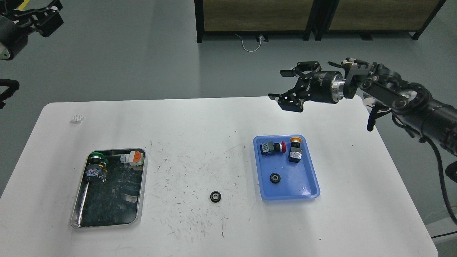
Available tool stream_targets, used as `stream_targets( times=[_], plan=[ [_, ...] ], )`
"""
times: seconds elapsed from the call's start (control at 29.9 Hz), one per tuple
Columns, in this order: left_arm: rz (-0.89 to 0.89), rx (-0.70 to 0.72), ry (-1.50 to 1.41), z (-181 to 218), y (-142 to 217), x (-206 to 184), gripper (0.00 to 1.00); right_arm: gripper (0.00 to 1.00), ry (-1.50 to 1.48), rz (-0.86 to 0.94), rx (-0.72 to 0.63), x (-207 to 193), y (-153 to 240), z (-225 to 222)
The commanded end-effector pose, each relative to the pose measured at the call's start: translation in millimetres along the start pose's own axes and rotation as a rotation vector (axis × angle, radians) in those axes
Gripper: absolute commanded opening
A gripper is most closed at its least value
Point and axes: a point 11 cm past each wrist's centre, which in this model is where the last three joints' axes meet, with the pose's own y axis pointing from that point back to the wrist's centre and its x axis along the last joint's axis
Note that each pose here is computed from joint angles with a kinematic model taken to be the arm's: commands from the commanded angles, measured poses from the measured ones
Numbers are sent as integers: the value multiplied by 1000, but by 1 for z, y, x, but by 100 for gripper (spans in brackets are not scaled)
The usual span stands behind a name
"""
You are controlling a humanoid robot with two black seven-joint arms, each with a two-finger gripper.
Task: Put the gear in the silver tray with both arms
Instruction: 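Withdraw the right arm and reach the left gripper to the gear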
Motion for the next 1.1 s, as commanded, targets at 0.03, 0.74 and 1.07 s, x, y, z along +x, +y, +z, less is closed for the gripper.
stream_targets(
  times=[0.03,0.74,1.07],
  plan=[
    [-98,36,11,-23,-18,-51,99,87,-55,207,104,68,55,-32],
    [-789,119,-120,-99,-3,-308,99,89,-216,677,213,170,213,-41],
    [-893,214,-210,-174,48,-328,99,90,-218,676,203,169,213,-38]
  ],
)
